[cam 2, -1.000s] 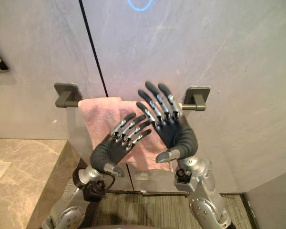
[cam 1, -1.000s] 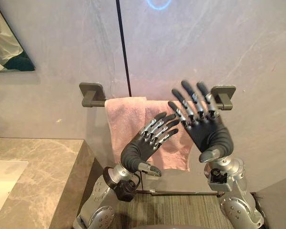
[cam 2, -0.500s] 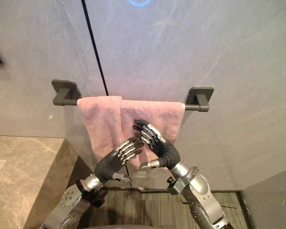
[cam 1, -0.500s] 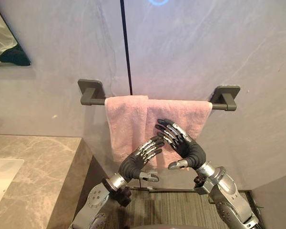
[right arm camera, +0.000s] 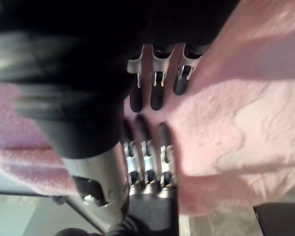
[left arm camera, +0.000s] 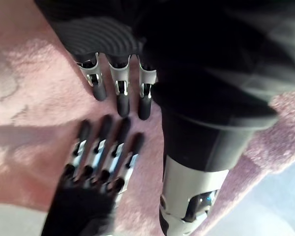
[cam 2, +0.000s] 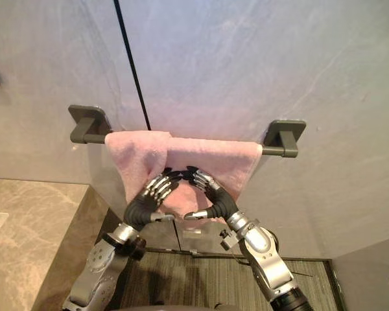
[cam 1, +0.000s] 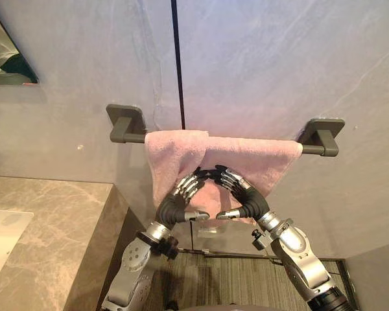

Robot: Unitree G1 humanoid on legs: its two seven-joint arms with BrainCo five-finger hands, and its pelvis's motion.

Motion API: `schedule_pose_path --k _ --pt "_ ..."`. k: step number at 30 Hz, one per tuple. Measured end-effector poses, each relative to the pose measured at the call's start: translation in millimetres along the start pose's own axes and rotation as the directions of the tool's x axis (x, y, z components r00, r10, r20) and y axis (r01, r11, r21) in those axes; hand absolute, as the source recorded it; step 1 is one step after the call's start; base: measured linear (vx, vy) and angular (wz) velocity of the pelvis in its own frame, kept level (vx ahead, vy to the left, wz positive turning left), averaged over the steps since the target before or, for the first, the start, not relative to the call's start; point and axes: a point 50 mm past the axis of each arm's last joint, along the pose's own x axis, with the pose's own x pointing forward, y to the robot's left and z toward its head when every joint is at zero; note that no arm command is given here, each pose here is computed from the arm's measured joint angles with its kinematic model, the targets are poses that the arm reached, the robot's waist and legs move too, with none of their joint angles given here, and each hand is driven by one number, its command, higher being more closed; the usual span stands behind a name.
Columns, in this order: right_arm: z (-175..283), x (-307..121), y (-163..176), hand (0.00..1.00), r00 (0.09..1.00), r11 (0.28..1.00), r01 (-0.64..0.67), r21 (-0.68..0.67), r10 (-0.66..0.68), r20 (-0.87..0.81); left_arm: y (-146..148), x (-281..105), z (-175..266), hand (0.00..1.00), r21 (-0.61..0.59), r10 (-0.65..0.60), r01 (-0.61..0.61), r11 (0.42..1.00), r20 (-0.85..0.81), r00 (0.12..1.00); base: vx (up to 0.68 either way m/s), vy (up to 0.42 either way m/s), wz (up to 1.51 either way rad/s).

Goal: Organize washtable

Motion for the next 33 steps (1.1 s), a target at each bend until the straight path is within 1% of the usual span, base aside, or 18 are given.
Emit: schedule_pose_path --k 2,7,9,16,21,25,28,33 --pt "-1.8 -0.8 -3.0 0.0 1.0 1.0 0.012 -0.007 -0.013 -0.013 2.9 0.9 2.5 0.0 0.01 0.015 -0.015 1.0 0.014 1.0 -0.01 -0.006 0.02" --pt "1.7 -1.4 -13.4 0.0 0.996 0.996 0.089 -0.031 -0.089 0.003 8.9 1.5 -1.7 0.0 0.016 0.068 -0.068 0.998 0.015 0.998 -0.03 -0.011 0.01" --pt "2.9 -1.6 -16.8 0.0 0.993 0.992 0.121 -0.026 -0.121 0.013 10.1 3.0 -2.6 0.0 0.035 0.071 -0.072 0.997 0.012 0.997 -0.04 -0.013 0.06" --pt "8.0 -3.1 -29.2 0.0 0.979 0.98 0.2 -0.021 -0.199 0.044 29.1 -2.0 -2.9 0.0 0.057 0.175 -0.176 0.983 0.015 0.984 -0.05 -0.014 0.02" --pt "8.6 -3.7 -31.4 0.0 0.975 0.975 0.219 -0.02 -0.218 0.05 37.2 -5.0 -1.8 0.0 0.066 0.215 -0.215 0.974 0.018 0.977 -0.01 -0.002 0.0" --pt "8.9 -4.8 -33.7 0.0 0.965 0.967 0.255 -0.007 -0.254 0.06 39.8 -6.1 -0.8 0.0 0.046 0.253 -0.254 0.966 0.038 0.967 0.0 0.0 0.0" --pt "9.8 -7.7 -39.4 0.0 0.952 0.955 0.297 0.005 -0.297 0.07 42.3 -10.7 -1.8 0.0 0.046 0.274 -0.275 0.96 0.032 0.961 0.0 0.0 0.0" --pt "9.4 -21.4 -55.1 0.0 0.9 0.903 0.429 0.022 -0.429 0.077 51.9 -27.4 -4.5 0.0 0.047 0.353 -0.353 0.934 0.017 0.936 0.0 0.0 0.0"
